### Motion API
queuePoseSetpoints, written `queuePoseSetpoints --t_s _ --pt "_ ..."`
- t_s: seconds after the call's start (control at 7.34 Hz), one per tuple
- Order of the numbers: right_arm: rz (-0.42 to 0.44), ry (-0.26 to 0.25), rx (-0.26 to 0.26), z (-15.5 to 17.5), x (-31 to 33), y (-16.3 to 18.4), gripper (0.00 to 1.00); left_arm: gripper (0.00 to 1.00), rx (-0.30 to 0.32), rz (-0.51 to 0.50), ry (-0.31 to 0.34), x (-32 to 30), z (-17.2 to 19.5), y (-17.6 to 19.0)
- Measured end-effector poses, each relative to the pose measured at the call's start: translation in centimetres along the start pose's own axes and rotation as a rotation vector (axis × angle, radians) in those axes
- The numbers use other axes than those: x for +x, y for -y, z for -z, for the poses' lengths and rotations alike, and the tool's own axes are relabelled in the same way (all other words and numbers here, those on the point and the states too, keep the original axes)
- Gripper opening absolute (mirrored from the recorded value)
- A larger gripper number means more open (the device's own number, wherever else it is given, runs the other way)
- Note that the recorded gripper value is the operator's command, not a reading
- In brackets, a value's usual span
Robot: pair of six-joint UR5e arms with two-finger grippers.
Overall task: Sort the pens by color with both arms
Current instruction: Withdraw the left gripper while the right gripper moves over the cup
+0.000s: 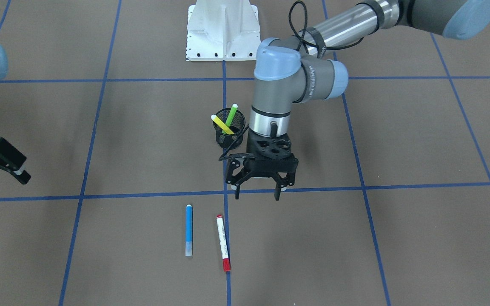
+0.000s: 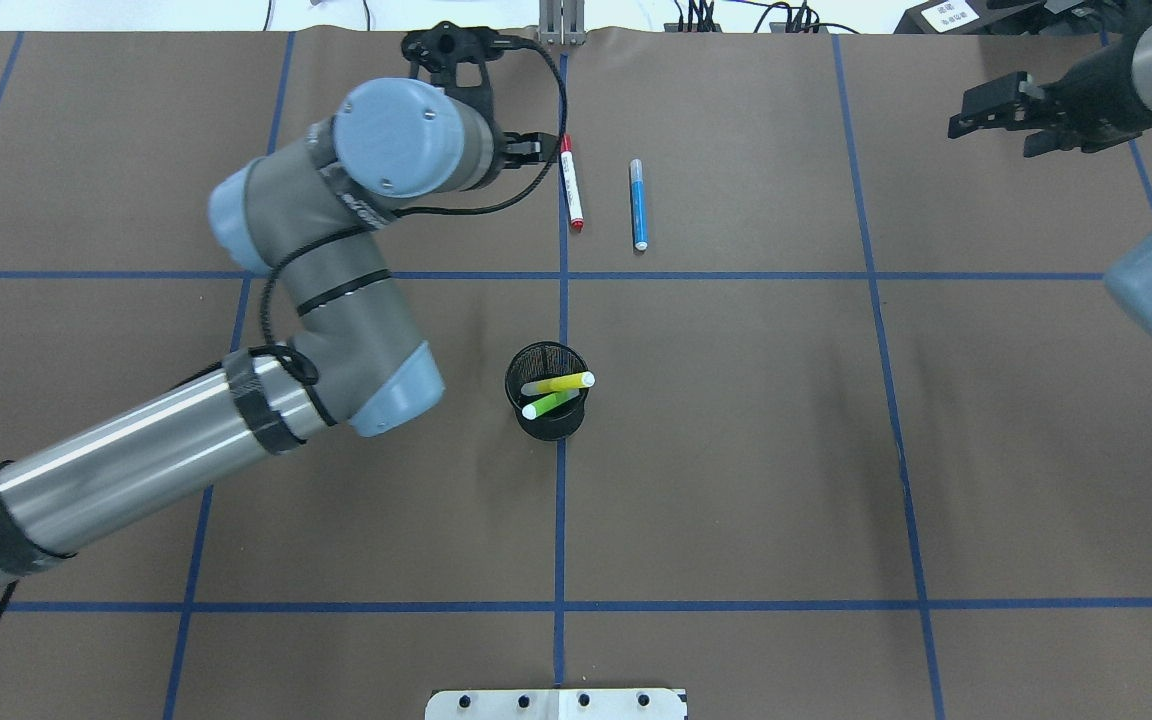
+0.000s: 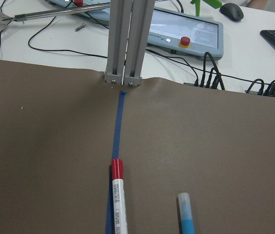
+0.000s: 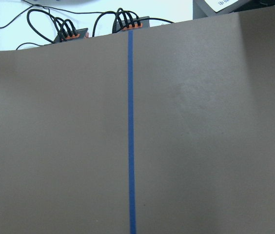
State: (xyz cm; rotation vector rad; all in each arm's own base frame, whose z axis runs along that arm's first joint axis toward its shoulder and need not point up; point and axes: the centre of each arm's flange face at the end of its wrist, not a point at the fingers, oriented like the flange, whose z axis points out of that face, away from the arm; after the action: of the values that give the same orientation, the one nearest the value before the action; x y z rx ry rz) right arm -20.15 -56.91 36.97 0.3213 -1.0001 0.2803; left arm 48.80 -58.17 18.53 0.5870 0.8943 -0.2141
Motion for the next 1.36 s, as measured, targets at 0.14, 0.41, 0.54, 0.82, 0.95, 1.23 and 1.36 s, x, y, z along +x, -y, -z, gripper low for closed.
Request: queuePoseSetpoints --t_s 0.14,0.41,0.54,0.82,0.95,1.23,1.36 --pt "-0.049 0.022 0.025 -1.0 -4.6 -2.3 0.99 1.0 -0.034 -0.049 -0.007 -5.4 1.6 0.4" --pt "-0.138 0.052 0.033 -1.7 -13.2 -7.2 0.99 1.0 -0.107 -0.126 0.001 -16.6 4.7 0.9" --pt "-0.148 0.026 0.029 -1.4 -18.5 -9.6 0.99 1.0 -0.134 -0.164 0.014 -21.5 5.8 1.2" --pt "-0.139 -0.038 0.035 -1.3 -26.1 -15.2 0.99 1.0 -0.191 -0.218 0.037 -30.4 7.8 1.5" --pt "-0.127 -0.06 0.038 -1.8 -28.6 -18.3 0.99 1.0 -0.226 -0.223 0.035 -34.8 9.2 1.8" --pt "-0.09 -0.132 0.034 -3.3 -33.6 -23.2 0.98 1.0 -0.283 -0.177 0.028 -41.6 11.4 2.2" --pt "-0.074 -0.172 0.03 -4.4 -35.6 -24.6 0.97 1.0 -0.307 -0.148 0.029 -43.7 11.6 2.0"
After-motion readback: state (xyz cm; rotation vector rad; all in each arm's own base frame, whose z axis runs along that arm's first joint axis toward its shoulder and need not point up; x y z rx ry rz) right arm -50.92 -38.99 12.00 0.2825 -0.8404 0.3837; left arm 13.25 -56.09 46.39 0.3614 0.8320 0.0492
